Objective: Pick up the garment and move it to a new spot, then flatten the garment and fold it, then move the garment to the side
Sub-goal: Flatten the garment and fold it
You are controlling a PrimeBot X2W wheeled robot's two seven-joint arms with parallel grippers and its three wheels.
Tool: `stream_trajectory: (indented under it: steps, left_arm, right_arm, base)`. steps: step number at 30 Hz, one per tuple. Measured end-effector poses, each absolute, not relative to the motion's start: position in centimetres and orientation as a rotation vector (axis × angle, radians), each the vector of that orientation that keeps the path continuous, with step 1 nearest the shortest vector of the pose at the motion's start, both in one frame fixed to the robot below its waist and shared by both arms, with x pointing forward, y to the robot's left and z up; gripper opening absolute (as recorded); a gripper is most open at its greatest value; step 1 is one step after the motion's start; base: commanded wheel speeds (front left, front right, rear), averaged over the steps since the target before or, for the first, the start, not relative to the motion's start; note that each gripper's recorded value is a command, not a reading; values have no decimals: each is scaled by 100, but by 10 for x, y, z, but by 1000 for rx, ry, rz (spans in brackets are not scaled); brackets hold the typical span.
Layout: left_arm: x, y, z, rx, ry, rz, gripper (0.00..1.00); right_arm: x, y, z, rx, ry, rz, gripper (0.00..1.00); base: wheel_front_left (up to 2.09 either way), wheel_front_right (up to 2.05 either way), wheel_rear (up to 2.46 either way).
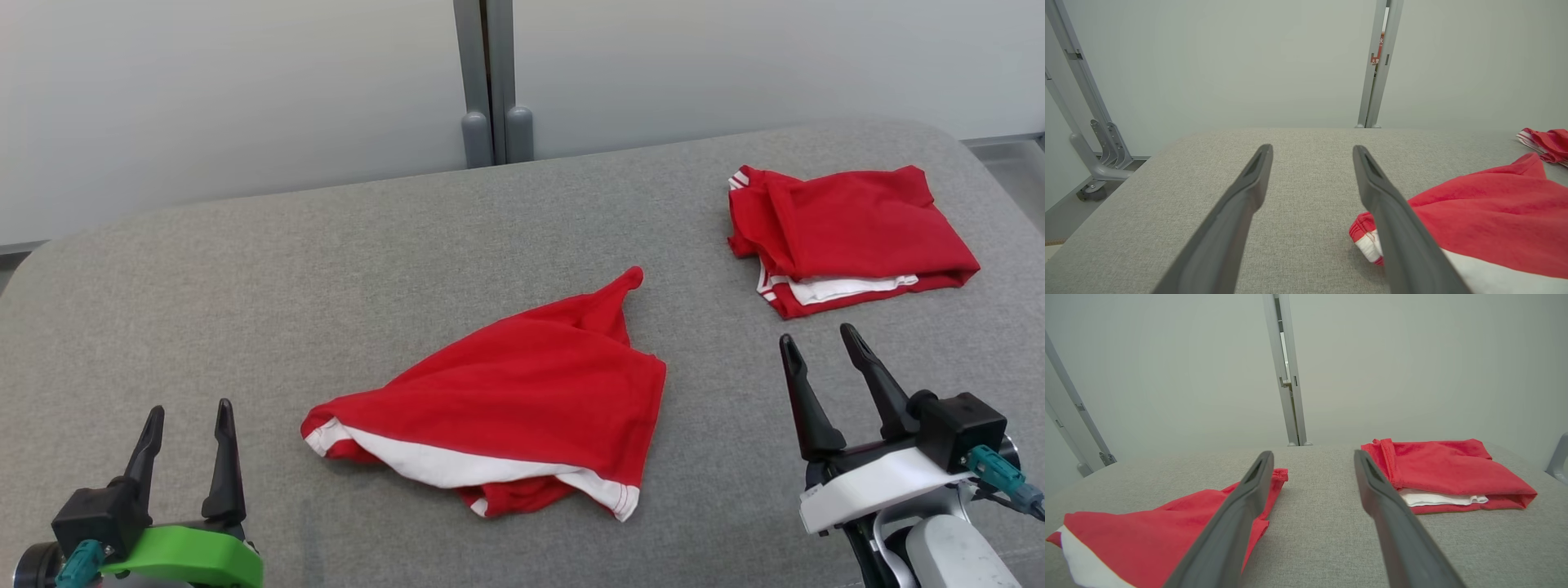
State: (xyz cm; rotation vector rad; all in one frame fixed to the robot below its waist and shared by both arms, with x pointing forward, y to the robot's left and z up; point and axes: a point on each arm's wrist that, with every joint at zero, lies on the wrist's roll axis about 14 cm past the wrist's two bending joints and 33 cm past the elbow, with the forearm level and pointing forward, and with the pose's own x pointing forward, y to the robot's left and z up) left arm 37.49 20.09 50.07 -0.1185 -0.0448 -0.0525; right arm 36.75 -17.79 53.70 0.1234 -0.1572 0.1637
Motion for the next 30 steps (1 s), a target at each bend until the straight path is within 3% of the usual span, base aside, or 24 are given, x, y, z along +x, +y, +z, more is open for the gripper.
stream_trajectory:
  steps: [6,9,12,18,25,30]
  left_arm:
    - [373,200,497,-128,-38,-64,100]
    - [371,201,490,-214,-20,-50,100]
    - [371,200,474,-254,92,-69,100]
    - [370,185,451,-324,392,-185,100]
    - [369,177,433,-427,702,-299,100]
    - [373,161,433,-513,829,-383,100]
  right_arm:
    - [368,-174,532,134,-139,178,100]
    - [360,-147,488,238,67,236,100]
    - [348,-112,463,327,257,339,100]
    - [332,-92,430,415,517,418,100]
    - [325,-64,406,505,690,481,100]
    - [330,-50,406,542,705,506,100]
  base:
    - [0,0,0]
    - [0,0,0]
    - [0,0,0]
    - [0,0,0]
    - [0,0,0]
    - [0,0,0]
